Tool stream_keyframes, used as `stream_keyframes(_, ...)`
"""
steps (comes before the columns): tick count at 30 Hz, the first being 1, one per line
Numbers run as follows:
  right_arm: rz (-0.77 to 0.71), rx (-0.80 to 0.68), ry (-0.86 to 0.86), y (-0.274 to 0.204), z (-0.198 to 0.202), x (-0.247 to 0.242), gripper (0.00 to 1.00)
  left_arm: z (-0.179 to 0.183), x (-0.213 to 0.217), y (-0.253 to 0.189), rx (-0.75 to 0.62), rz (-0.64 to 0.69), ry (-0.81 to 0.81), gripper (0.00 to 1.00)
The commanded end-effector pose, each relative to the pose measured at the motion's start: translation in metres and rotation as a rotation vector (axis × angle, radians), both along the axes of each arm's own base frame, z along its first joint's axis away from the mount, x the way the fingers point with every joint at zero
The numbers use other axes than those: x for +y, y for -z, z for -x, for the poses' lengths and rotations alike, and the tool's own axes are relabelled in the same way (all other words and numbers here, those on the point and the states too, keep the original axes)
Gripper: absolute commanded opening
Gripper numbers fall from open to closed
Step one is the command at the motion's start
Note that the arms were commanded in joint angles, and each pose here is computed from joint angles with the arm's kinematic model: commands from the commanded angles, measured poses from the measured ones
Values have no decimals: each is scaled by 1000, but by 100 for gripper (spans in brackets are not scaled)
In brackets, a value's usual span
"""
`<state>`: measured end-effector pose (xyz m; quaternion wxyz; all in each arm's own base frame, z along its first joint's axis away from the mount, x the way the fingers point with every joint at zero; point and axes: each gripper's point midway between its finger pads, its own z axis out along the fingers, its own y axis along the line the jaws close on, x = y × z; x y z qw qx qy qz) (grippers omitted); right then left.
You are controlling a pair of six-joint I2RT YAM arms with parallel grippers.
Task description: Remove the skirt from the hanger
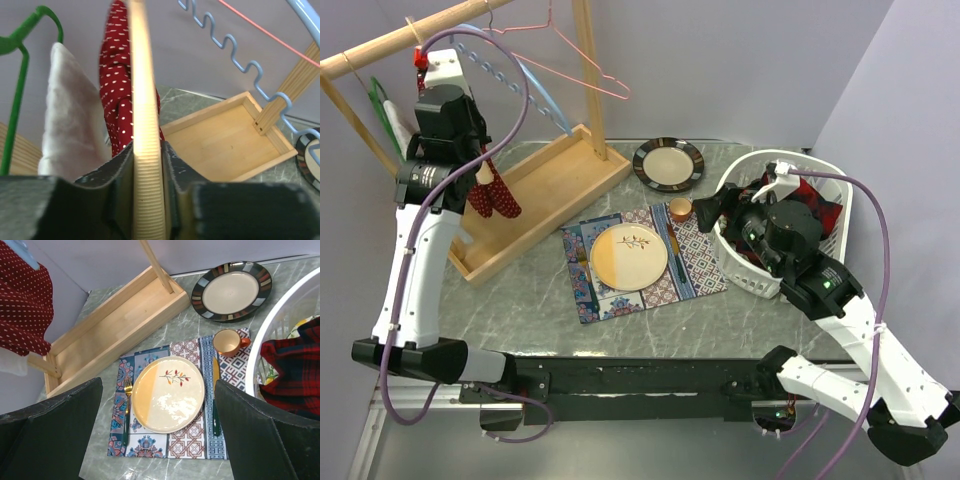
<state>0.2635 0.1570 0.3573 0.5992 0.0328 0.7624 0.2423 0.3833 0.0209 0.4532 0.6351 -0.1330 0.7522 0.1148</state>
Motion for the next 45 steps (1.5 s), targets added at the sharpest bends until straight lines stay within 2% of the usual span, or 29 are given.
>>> stream_keyframes(1, -18, -63, 14, -27, 0, -1, 100, 12, -3, -34, -111, 15, 38, 22)
stream_keyframes(3, -15, -59, 11, -25, -2, 2, 100, 16, -3, -44, -134, 21, 40, 13)
stream_keyframes(4, -14, -60, 9, -24, -2, 2, 100, 19, -2, -52, -149, 24, 40, 1)
stream_keyframes(9, 23, -28, -10, -11, -8, 10, 100, 26, 0, -67, -186, 33, 31, 1)
stream_keyframes(20, -14, -44, -34, -16, -3, 19, 100, 38, -3, -101, -281, 43, 63, 1)
stream_keyframes(27, -6, -43, -21, -15, -1, 15, 100, 59, -10, -131, -434, 53, 129, 1)
stream_keyframes(36, -15, -60, -26, -21, 2, 15, 100, 64, -19, -145, -492, 11, 197, 1)
stream_keyframes(45, -9, -65, -19, -21, 3, 12, 100, 62, -19, -153, -554, -14, 194, 1)
